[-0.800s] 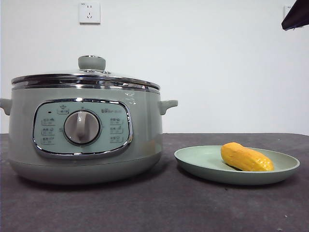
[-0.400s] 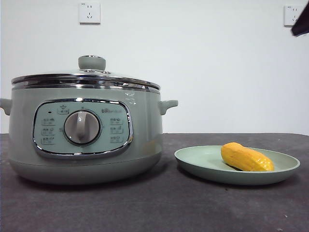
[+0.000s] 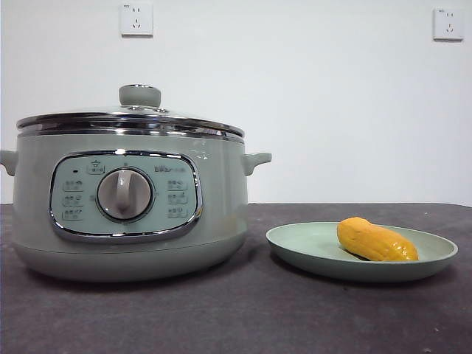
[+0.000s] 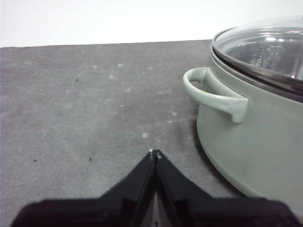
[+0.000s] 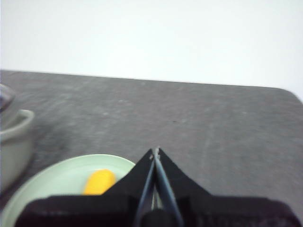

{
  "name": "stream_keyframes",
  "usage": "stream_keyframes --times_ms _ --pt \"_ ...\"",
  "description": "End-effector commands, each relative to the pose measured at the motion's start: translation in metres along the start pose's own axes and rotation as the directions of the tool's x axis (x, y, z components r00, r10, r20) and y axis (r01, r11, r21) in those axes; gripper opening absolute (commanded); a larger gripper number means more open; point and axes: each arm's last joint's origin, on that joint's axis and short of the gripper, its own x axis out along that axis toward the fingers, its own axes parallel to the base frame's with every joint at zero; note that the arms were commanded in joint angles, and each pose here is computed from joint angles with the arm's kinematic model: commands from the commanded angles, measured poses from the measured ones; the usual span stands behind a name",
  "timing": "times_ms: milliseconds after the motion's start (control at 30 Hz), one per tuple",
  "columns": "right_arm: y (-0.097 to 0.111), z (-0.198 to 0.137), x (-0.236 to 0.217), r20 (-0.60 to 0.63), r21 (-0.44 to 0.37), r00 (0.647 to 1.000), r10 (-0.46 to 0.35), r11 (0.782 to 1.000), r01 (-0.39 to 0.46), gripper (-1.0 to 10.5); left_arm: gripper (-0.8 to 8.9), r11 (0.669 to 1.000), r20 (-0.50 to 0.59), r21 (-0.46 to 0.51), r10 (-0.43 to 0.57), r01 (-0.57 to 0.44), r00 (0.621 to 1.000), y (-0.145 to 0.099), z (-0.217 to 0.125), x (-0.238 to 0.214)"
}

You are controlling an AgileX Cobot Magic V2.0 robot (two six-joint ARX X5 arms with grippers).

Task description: Take the corn out from the steamer,put the corn on the plate,close the lid

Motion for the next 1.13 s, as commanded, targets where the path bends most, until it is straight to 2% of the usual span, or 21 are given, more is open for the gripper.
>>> stream_keyframes --times_ms 33,200,433,533,667,1133 --pt "-0.004 -0.020 -0.003 0.014 0.033 0.999 -0.048 0.998 0.047 0.0 -0.03 1.000 -0.011 -0.007 0.003 -0.003 1.000 0.000 -0.004 0.001" --pt "-0.007 -0.043 -0.004 0.007 0.071 0.995 -0.102 0.992 0.101 0.0 -0.03 1.000 -0.011 -0.007 0.003 -0.003 1.000 0.000 -0.004 0.001" --pt "-0.007 -0.063 -0.002 -0.061 0.082 0.993 -0.100 0.991 0.105 0.0 -0.03 1.000 -0.011 -0.007 0.003 -0.003 1.000 0.000 -0.004 0.001" --pt "-0.006 -0.068 -0.002 -0.104 0.122 0.990 -0.097 0.986 0.109 0.0 -0.04 1.000 -0.011 -0.007 0.003 -0.003 1.000 0.000 -0.004 0.001" --pt "-0.006 -0.070 -0.002 -0.128 0.165 0.988 -0.091 0.980 0.112 0.0 -0.04 1.000 -0.011 -0.007 0.003 -0.003 1.000 0.000 -0.004 0.001" --pt "-0.006 -0.070 -0.002 -0.132 0.165 0.987 -0.093 0.980 0.115 0.0 -0.03 1.000 -0.011 -0.007 0.003 -0.003 1.000 0.000 -0.004 0.001"
